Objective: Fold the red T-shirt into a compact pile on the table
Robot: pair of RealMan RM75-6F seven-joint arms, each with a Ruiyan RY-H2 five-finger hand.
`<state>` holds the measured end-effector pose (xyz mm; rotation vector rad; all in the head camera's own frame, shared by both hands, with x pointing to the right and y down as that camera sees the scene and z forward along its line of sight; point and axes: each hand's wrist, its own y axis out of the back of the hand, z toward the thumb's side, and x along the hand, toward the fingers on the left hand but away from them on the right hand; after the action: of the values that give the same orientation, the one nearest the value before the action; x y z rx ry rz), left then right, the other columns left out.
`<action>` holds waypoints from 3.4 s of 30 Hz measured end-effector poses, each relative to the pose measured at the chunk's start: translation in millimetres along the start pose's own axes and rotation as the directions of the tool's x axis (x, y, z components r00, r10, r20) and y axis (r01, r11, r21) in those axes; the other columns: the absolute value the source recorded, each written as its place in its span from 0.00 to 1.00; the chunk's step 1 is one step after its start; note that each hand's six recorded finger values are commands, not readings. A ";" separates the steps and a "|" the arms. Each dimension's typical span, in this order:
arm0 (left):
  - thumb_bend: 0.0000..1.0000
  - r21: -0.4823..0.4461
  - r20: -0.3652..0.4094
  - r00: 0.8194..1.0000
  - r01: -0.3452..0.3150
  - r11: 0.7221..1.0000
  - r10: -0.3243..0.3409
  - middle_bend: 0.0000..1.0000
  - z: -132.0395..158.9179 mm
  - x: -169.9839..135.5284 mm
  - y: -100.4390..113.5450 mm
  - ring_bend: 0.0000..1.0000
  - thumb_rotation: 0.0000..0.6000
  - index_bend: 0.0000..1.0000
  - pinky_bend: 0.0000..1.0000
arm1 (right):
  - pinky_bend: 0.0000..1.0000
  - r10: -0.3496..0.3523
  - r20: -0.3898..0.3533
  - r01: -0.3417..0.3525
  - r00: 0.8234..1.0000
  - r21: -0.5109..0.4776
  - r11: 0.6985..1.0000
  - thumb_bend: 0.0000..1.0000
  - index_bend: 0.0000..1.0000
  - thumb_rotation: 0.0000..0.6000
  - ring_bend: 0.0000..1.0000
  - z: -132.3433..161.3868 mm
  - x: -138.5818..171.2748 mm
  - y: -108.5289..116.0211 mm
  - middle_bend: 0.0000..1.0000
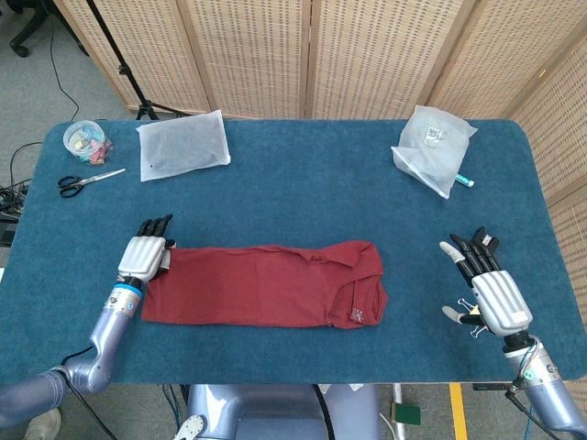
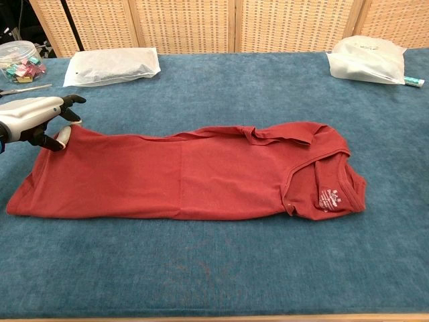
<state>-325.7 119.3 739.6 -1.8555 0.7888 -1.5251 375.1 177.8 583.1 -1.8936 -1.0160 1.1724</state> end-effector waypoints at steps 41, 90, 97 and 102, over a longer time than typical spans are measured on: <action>0.62 0.343 -0.210 0.978 0.082 0.936 -0.008 0.00 -136.8 3.0 51.7 0.00 1.00 0.85 0.00 | 0.00 -0.005 -0.002 0.005 1.000 -0.004 1.000 0.00 0.00 1.00 0.00 0.4 0.5 2.1 0.00; 0.64 0.345 -0.042 0.998 0.049 0.937 -0.037 0.00 -47.2 5.4 114.8 0.00 1.00 0.85 0.00 | 0.00 -0.027 -0.032 0.026 0.999 -0.048 0.999 0.00 0.00 1.00 0.00 5.1 6.4 15.2 0.00; 0.64 0.390 -0.013 1.000 -0.008 0.921 0.014 0.00 9.3 18.6 129.0 0.00 1.00 0.85 0.00 | 0.00 -0.029 -0.033 0.027 0.999 -0.056 0.998 0.00 0.00 1.00 0.00 4.3 7.3 16.8 0.00; 0.64 0.389 0.028 1.000 -0.016 0.921 0.006 0.00 48.4 29.1 117.6 0.00 1.00 0.85 0.00 | 0.00 -0.030 -0.032 0.028 0.999 -0.060 0.998 0.00 0.00 1.00 0.00 3.5 7.1 17.7 0.00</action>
<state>-281.5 25.7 660.3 -1.5671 0.4400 -1.5180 378.6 176.3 564.2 -1.9316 -1.0673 1.1022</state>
